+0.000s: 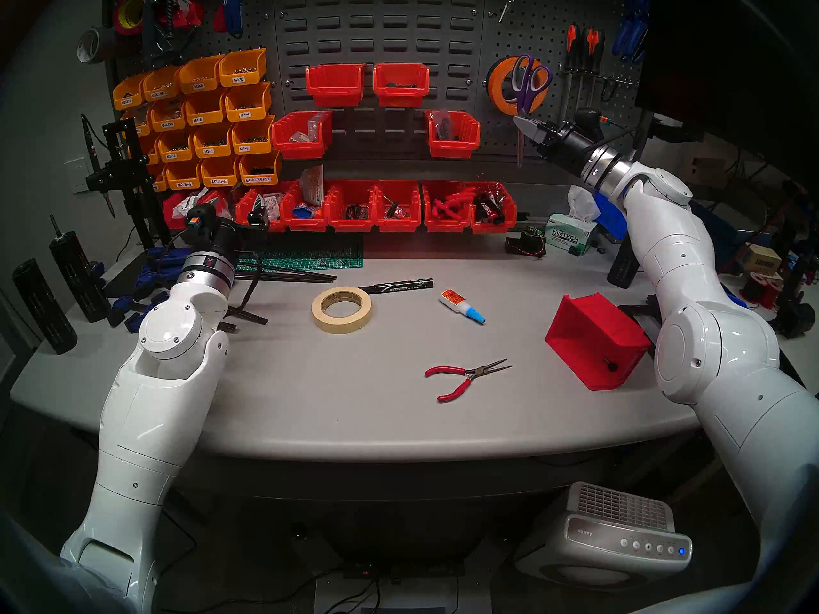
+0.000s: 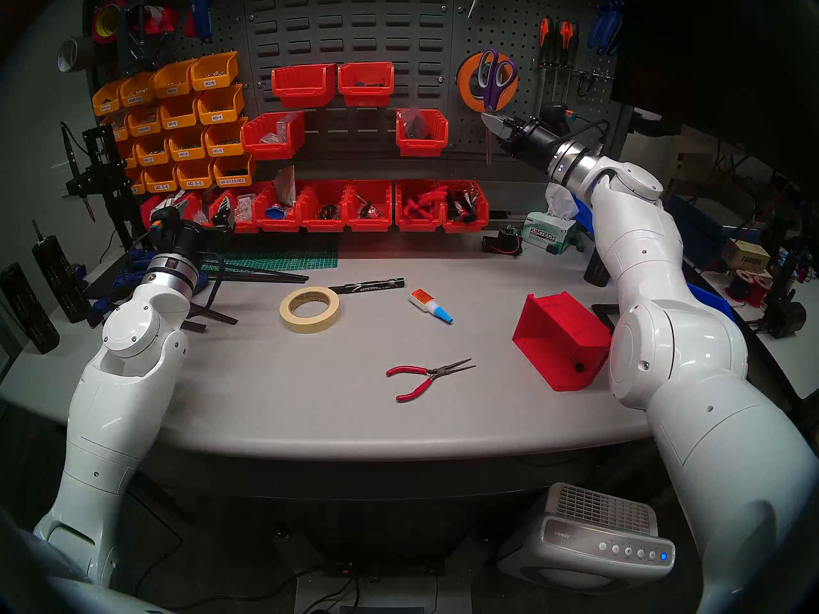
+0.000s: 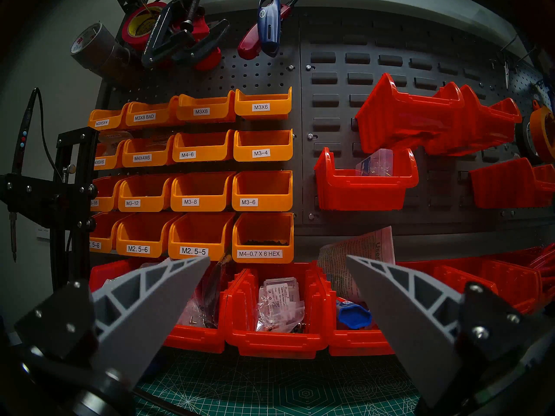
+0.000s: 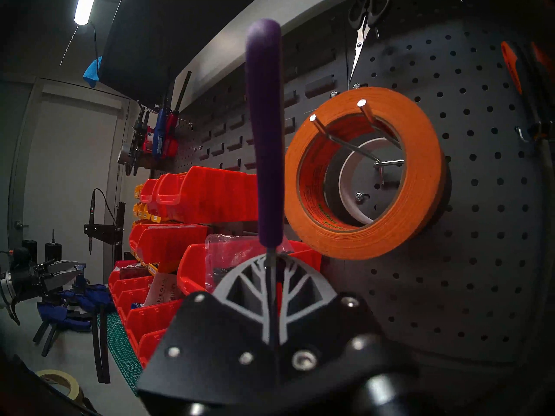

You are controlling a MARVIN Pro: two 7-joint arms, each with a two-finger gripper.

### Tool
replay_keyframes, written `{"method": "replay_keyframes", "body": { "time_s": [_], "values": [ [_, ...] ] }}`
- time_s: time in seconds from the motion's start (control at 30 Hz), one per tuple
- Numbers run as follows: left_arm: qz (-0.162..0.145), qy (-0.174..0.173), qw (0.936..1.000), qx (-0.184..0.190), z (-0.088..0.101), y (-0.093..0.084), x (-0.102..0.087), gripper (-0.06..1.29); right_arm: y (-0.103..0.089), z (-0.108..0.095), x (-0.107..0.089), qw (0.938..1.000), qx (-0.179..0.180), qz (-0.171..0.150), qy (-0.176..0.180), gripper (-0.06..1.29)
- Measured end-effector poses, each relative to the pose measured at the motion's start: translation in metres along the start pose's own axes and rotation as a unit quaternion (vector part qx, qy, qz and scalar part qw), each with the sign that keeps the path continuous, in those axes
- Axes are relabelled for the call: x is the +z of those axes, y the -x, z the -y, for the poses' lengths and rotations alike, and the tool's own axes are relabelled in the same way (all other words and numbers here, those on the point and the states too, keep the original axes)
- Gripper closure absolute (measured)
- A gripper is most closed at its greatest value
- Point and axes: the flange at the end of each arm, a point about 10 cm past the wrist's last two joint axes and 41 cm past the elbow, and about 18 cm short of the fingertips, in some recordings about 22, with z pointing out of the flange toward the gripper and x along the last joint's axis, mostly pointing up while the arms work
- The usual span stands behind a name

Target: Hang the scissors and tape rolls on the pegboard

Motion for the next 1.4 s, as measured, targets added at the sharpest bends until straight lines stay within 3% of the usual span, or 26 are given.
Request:
{"method": "replay_keyframes", "body": {
  "time_s": [0.4, 0.77, 1.4],
  "values": [
    [0.000, 0.000, 1.0000, 0.000, 0.000, 0.000, 0.000, 0.00, 0.011, -0.004, 0.005, 0.9998, 0.016, 0.002, 0.013, 1.26],
    [0.000, 0.000, 1.0000, 0.000, 0.000, 0.000, 0.000, 0.00, 0.009, -0.007, 0.011, 0.9996, 0.019, -0.001, 0.022, 1.26],
    [0.000, 0.000, 1.0000, 0.000, 0.000, 0.000, 0.000, 0.00, 0.019, -0.016, 0.014, 0.9971, 0.047, -0.002, 0.060, 1.26]
  ]
}}
